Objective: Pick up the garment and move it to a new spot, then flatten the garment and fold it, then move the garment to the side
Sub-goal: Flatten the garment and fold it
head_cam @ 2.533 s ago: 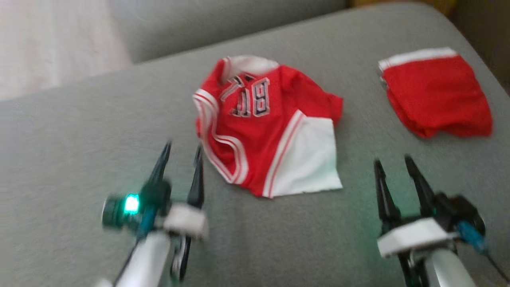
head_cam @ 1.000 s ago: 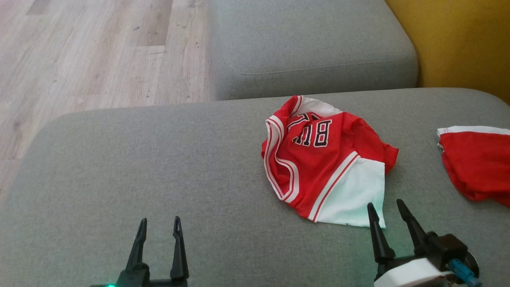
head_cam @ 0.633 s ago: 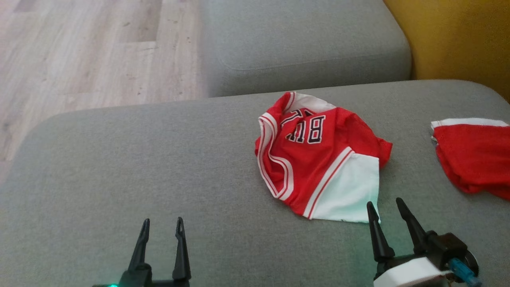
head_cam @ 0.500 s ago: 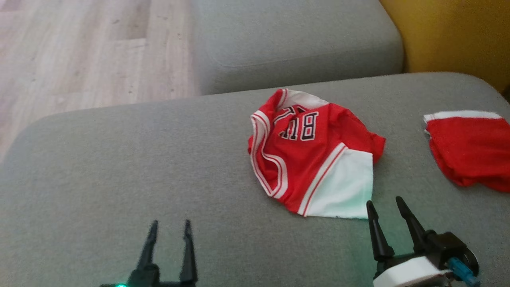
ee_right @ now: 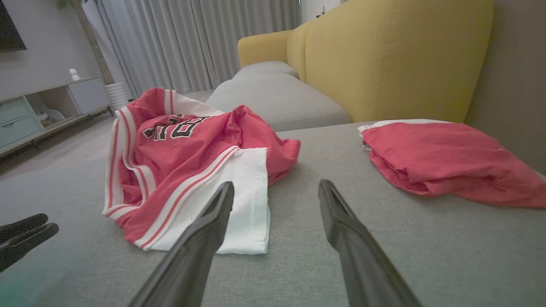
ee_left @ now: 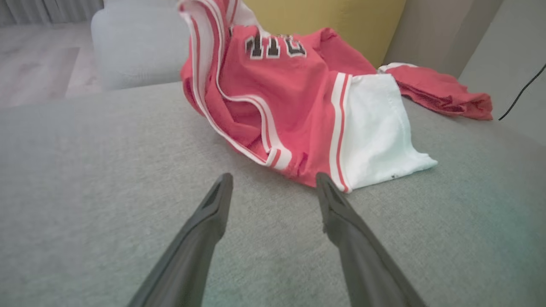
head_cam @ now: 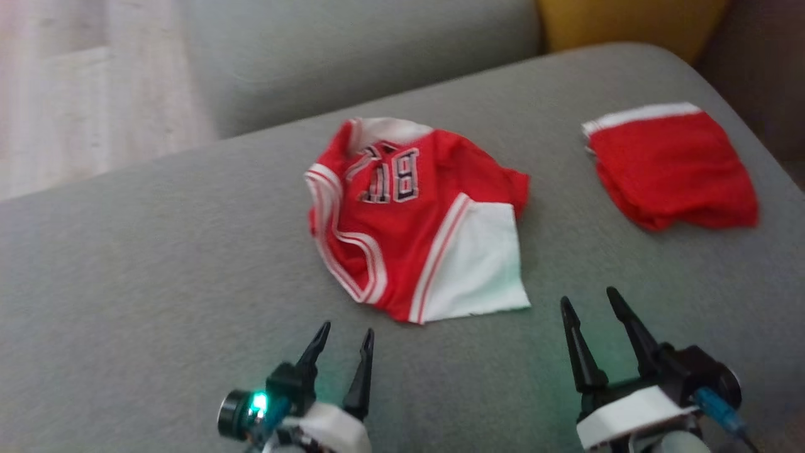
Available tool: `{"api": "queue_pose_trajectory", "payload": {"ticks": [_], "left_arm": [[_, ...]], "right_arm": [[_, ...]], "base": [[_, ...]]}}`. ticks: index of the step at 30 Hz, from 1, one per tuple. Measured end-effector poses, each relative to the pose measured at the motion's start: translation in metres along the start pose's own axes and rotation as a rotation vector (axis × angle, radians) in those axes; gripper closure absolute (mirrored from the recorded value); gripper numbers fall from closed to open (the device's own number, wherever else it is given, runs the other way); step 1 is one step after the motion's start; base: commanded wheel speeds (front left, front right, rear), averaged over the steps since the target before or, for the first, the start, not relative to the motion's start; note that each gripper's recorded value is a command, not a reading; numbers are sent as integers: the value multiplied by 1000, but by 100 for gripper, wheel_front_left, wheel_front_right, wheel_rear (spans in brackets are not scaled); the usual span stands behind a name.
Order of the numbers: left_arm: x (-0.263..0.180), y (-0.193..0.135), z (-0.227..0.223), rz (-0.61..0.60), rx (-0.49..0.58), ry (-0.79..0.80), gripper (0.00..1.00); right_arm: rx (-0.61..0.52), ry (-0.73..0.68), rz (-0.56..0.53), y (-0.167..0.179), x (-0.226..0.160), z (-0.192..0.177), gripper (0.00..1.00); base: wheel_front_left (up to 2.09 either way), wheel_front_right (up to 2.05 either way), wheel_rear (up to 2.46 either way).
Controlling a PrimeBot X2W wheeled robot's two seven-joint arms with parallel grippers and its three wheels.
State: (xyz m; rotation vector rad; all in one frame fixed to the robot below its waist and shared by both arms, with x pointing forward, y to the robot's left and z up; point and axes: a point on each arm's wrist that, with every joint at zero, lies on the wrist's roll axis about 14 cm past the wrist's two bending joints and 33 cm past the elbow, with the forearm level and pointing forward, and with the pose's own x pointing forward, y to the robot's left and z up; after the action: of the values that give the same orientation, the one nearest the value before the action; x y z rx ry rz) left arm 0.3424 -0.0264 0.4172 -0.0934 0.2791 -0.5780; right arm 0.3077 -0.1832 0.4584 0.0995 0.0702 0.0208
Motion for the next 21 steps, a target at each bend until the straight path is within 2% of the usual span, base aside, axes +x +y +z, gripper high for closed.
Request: {"api": "queue_pose_trajectory", "payload": {"ticks": [7,13,15,16,21], "left_arm": [[41,-15,-11,-75,-92,93,0],[56,-29,-30,-122,-154,181,0],[60,-35,-29,-148,-164,186,76],[67,-45,-17,-190,-171,154,100],[76,-66,27,-282,-161,29,100]], "right_arm": [[-20,2,-59,-19,1,3,0],[-23,21,-106,-31,-8,-1,0],[-22,26,-113,-32,-10,-2,0],[-21,27,-121,-34,-13,-2,0],[-13,9,-131,-36,-17,2,0]], "base": [[0,0,0],[0,0,0],[0,0,0],[0,0,0],[0,0,0]]}}
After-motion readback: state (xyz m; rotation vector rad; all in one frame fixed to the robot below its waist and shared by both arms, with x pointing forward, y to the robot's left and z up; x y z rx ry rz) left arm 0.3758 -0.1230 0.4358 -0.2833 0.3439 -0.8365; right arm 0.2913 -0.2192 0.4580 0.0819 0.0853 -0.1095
